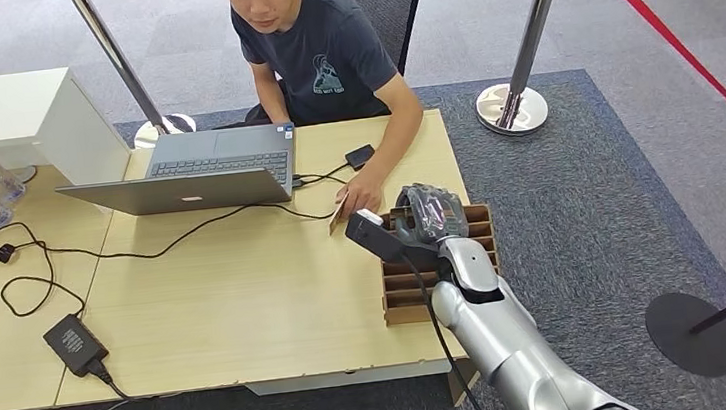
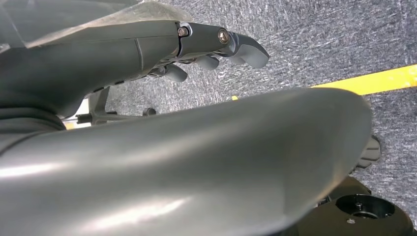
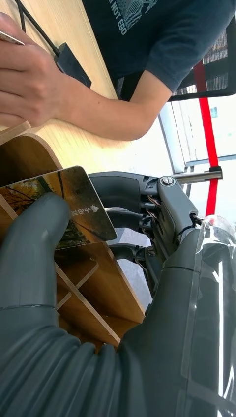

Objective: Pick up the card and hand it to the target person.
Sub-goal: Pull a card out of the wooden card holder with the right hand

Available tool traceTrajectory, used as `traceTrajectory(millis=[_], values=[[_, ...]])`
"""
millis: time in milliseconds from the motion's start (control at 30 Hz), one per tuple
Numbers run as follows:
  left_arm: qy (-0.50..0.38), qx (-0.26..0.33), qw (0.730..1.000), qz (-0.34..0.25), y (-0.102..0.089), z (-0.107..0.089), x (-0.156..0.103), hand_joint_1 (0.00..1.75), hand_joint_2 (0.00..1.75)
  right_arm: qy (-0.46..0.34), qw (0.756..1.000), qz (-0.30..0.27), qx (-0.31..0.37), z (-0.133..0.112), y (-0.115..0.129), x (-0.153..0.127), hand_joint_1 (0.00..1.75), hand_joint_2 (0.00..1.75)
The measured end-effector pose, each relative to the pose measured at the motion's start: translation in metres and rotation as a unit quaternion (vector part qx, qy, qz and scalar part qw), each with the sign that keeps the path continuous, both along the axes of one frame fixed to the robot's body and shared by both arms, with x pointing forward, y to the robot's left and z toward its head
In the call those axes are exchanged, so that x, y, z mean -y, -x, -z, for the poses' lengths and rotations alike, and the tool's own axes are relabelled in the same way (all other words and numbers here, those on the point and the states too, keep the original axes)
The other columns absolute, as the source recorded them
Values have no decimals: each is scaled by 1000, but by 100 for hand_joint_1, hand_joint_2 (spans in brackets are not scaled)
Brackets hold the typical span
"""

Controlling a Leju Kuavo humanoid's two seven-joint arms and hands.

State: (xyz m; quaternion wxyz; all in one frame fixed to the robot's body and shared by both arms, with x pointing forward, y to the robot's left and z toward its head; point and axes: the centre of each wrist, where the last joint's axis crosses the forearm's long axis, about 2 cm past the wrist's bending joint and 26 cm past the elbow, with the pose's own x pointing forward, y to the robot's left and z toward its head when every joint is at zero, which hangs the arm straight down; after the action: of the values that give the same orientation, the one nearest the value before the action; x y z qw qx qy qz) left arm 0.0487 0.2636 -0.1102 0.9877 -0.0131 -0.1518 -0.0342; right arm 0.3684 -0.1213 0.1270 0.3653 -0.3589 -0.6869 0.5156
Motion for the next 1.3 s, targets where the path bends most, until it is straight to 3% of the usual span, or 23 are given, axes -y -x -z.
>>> traceTrajectory(millis=[933,1000,1167,1300], values=[[0,0,1000,-4,1,0,-1,0,0,3,1000,-4,10,0,0,0,97,175],[0,0,1000,-3,1,0,-1,0,0,4,1000,-3,11,0,1,0,102,175],[0,1,1000,0,1,0,0,0,0,6,1000,-1,11,1,1,1,135,175],[0,1,1000,1,1,0,0,0,0,6,1000,-1,14,1,0,2,140,175]])
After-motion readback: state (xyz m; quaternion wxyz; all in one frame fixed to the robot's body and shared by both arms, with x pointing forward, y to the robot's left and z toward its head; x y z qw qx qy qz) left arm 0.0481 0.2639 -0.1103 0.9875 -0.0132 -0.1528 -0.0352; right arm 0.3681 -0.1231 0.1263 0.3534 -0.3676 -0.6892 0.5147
